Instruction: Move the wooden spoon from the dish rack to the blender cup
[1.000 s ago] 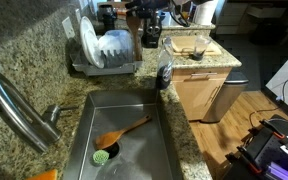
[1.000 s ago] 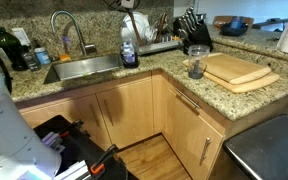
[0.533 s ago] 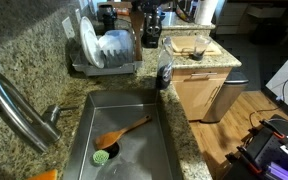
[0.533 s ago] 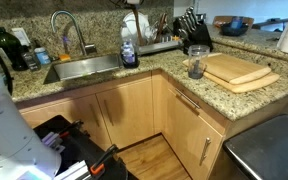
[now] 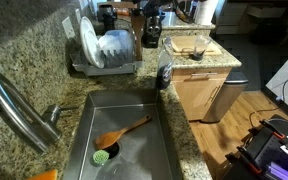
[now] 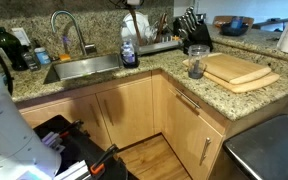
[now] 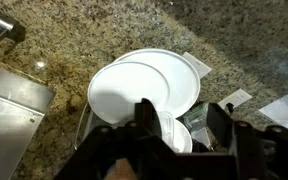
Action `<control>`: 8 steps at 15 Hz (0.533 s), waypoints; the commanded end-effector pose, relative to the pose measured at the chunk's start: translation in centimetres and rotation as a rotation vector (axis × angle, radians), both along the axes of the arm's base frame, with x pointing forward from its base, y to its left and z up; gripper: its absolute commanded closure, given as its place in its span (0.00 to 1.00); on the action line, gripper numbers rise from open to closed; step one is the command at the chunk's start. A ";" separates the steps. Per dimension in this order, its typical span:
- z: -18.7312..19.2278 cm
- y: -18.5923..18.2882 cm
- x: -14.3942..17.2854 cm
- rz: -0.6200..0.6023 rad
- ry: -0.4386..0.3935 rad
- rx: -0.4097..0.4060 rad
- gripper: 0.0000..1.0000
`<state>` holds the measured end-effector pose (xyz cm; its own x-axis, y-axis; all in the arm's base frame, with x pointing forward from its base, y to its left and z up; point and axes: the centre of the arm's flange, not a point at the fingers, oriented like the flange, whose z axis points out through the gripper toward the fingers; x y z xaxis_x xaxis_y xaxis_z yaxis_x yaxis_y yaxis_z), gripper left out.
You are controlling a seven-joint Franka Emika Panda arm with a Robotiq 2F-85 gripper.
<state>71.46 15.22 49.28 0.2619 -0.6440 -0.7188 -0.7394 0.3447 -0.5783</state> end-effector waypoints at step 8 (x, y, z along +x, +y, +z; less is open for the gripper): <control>-1.4 -3.1 1.1 -0.070 0.108 -0.001 1.00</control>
<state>72.24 12.94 47.82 0.1730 -0.6582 -0.7327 -0.7598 0.3842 -0.5245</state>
